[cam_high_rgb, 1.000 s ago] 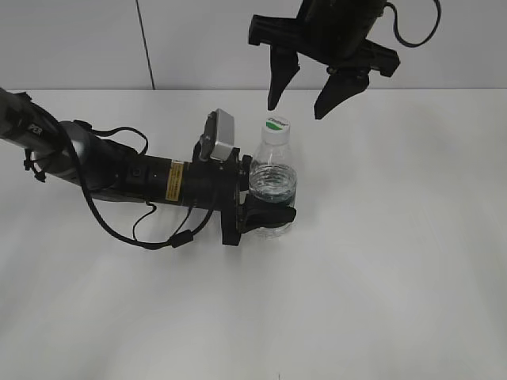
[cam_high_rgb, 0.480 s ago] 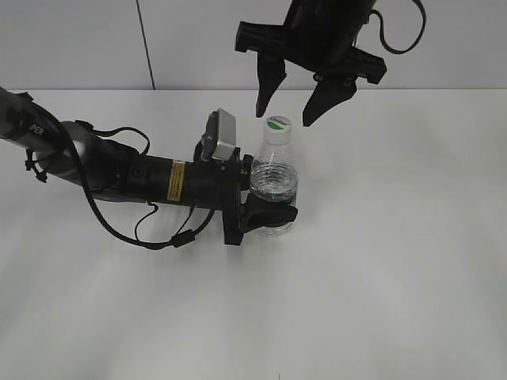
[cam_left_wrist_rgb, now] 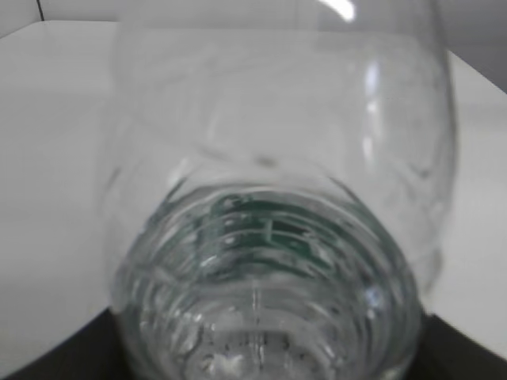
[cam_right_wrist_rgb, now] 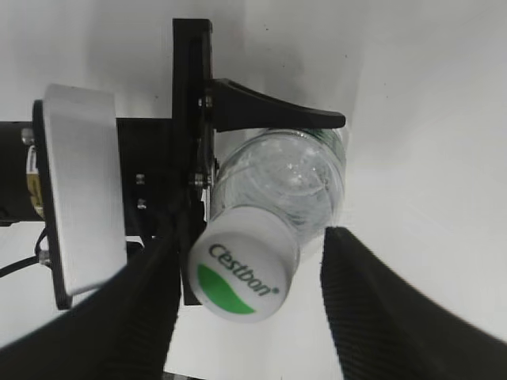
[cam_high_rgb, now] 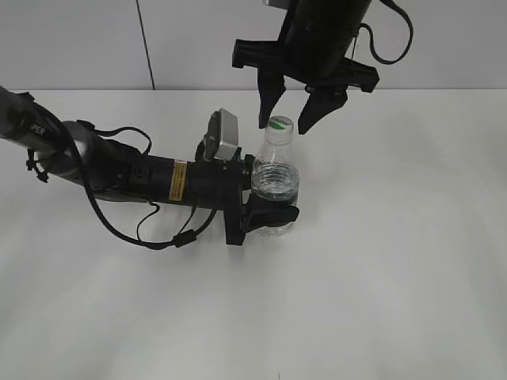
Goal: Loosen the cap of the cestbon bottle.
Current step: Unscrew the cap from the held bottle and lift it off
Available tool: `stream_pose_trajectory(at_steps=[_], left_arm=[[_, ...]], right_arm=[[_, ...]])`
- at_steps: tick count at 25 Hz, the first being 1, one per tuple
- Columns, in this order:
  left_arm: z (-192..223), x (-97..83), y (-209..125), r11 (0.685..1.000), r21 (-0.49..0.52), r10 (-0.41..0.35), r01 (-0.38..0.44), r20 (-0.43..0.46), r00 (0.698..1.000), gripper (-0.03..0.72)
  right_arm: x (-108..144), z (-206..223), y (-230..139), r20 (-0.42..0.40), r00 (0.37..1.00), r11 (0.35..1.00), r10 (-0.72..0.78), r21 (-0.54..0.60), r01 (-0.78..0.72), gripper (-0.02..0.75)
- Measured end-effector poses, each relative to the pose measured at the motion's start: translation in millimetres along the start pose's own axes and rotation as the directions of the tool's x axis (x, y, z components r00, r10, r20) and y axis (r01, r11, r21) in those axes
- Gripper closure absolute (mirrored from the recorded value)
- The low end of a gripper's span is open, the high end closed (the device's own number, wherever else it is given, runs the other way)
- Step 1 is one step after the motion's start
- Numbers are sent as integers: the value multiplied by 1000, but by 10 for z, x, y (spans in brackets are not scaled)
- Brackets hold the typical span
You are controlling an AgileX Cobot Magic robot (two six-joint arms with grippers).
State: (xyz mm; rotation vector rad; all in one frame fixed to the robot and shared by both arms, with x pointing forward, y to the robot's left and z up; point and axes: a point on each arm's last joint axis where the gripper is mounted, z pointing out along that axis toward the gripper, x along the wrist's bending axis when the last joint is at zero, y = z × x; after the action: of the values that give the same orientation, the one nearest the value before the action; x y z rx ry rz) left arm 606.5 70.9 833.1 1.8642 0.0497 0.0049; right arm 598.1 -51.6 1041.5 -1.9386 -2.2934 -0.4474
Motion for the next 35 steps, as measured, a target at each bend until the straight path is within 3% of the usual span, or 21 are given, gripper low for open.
stream_pose_trajectory(at_steps=[4,9,35], left_arm=[[0,0,-1,1000,1,0,0,-1,1000,274],[4,1,1,1000,2,1,-1,-1,1000,274],[3,3,3,1000,5,2,-2,-3,1000,274]], right_arm=[[1,-11,7,2,1000,1000,-2,-6,3,377],[1,-11,7,2,1000,1000,-4,-6,4,393],[60,0,-23,-4,997,997,-75,0,75,330]])
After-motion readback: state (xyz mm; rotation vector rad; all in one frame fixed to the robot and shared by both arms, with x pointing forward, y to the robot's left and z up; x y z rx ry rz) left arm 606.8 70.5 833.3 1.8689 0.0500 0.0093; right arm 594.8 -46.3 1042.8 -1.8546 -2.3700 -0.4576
